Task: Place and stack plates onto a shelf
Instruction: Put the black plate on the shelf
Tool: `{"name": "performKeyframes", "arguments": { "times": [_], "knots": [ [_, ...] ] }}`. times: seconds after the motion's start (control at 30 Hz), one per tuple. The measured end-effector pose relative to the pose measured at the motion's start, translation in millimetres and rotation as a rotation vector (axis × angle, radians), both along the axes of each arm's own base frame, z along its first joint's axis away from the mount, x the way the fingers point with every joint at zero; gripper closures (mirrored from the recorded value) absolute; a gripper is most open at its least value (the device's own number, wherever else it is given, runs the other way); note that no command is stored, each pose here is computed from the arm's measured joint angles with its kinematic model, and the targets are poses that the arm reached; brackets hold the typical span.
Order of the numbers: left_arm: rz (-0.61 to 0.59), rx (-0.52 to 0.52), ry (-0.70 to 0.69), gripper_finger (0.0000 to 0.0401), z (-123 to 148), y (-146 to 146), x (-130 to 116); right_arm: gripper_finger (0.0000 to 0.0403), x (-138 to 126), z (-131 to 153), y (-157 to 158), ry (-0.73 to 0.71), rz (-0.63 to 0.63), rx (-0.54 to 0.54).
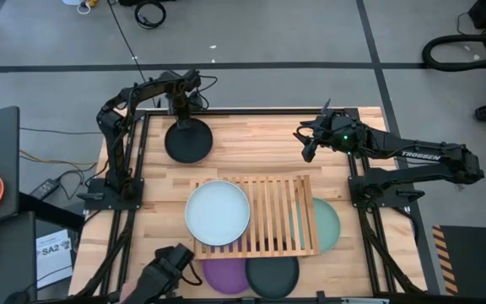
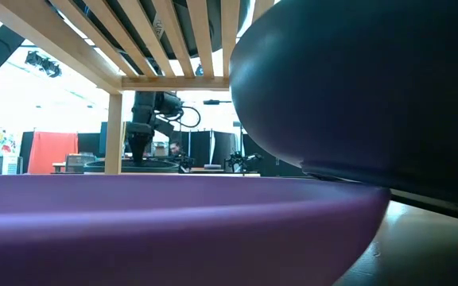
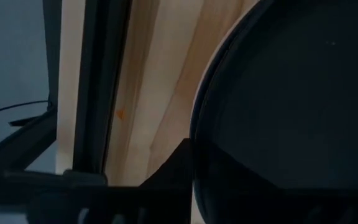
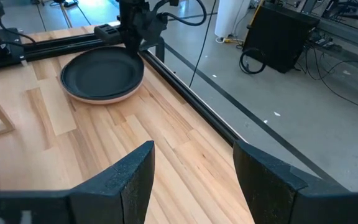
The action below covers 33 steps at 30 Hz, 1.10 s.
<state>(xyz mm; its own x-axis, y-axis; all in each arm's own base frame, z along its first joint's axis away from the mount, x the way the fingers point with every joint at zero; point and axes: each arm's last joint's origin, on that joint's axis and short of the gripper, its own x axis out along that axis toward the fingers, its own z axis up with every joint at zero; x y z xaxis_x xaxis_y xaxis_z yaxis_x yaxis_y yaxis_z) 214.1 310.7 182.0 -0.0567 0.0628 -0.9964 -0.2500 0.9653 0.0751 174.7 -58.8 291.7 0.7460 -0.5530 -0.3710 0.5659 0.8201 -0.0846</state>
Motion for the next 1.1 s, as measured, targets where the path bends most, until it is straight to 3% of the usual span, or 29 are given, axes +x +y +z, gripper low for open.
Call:
{"name": "performKeyframes", "arguments": {
  "times": [0.43, 1.1],
  "knots": [
    [-0.003, 0.004, 0.001, 0.0384, 44.1, -1.3, -0.8, 0.0180, 0.0, 0.0, 0.0, 0.000, 0.000, 0.000],
    [0.040, 0.046, -0.166, 0.0385, 102.2, -0.1, 3.5, 0.0180, 0.1, -0.1, 0.0, 0.000, -0.001, 0.001]
  ]
}}
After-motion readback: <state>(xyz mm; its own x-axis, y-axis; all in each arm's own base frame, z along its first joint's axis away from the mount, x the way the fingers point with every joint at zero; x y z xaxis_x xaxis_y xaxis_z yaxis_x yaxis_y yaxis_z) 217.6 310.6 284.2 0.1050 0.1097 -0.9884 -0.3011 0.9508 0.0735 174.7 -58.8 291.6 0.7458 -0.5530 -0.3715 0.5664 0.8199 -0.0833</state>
